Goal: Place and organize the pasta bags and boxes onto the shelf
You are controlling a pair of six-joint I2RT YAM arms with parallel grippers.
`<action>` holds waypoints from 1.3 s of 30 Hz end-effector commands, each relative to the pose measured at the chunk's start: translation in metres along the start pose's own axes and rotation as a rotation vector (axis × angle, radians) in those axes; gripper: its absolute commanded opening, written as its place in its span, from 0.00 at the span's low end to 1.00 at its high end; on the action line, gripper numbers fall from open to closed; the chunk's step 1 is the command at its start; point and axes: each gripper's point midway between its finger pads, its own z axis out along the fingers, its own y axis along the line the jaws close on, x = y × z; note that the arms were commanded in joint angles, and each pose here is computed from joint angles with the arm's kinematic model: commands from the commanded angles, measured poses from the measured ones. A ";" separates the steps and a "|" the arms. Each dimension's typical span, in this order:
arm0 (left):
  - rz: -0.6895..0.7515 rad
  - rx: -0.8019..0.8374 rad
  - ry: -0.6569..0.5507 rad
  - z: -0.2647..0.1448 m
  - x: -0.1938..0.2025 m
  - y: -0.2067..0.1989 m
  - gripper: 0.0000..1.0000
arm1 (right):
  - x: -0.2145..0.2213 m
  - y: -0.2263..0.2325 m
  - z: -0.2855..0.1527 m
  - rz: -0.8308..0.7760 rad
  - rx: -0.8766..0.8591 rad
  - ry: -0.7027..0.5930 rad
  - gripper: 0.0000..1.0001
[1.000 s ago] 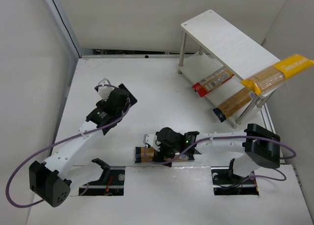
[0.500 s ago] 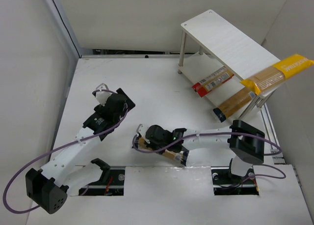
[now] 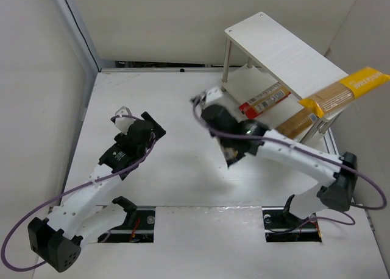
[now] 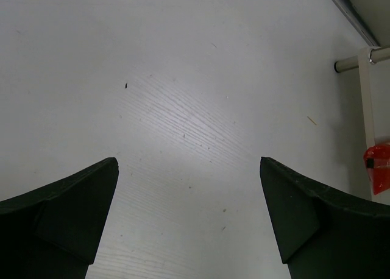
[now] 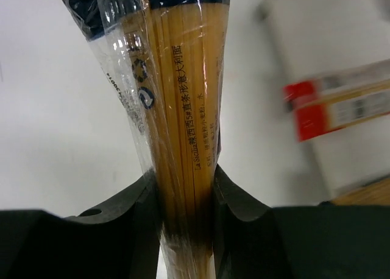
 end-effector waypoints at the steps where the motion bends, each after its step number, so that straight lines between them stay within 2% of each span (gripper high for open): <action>1: -0.036 0.023 -0.021 -0.004 -0.006 -0.002 1.00 | -0.119 -0.139 -0.072 0.381 0.286 -0.354 0.00; 5: -0.046 0.048 -0.015 -0.004 -0.006 -0.008 1.00 | -0.160 -0.230 -0.109 0.567 0.447 -0.502 0.00; 10: -0.041 0.080 -0.007 -0.003 -0.005 -0.017 1.00 | -0.161 -0.326 -0.120 0.735 0.687 -0.523 0.00; 13: -0.027 0.081 0.003 0.000 -0.002 -0.019 1.00 | -0.168 -0.357 -0.117 0.834 0.731 -0.545 0.00; 18: -0.021 0.100 -0.011 -0.001 -0.007 -0.024 1.00 | -0.177 -0.388 -0.086 0.985 0.710 -0.578 0.00; 20: -0.021 0.100 -0.011 -0.001 -0.007 -0.024 1.00 | -0.175 -0.389 -0.069 1.089 0.641 -0.572 0.00; 22: -0.021 0.100 -0.011 -0.002 -0.009 -0.025 1.00 | -0.168 -0.402 -0.060 1.194 0.645 -0.593 0.00; 28: -0.013 0.096 -0.043 -0.009 -0.019 -0.021 1.00 | -0.160 -0.425 -0.048 1.272 0.646 -0.608 0.00; 30: -0.019 0.098 -0.055 -0.011 -0.022 -0.021 1.00 | -0.154 -0.423 -0.033 1.267 0.642 -0.570 0.01; 31: -0.024 0.105 -0.060 -0.013 -0.024 -0.022 1.00 | -0.152 -0.423 -0.031 1.267 0.625 -0.555 0.08; 32: -0.024 0.105 -0.060 -0.013 -0.024 -0.022 1.00 | -0.149 -0.420 -0.026 1.266 0.616 -0.537 0.39; 33: -0.024 0.105 -0.060 -0.013 -0.024 -0.022 1.00 | -0.148 -0.418 -0.021 1.265 0.602 -0.529 0.59; 34: -0.024 0.105 -0.060 -0.013 -0.024 -0.022 1.00 | -0.146 -0.416 -0.016 1.264 0.593 -0.518 0.74; 35: -0.025 0.100 -0.068 -0.013 -0.025 -0.021 1.00 | -0.148 -0.414 -0.017 1.264 0.578 -0.526 0.97; 36: -0.019 0.092 -0.063 -0.013 -0.024 -0.018 1.00 | -0.152 -0.414 -0.022 1.241 0.566 -0.546 1.00; 39: -0.029 0.105 -0.071 -0.016 -0.029 -0.021 1.00 | -0.165 -0.412 -0.046 1.204 0.558 -0.599 1.00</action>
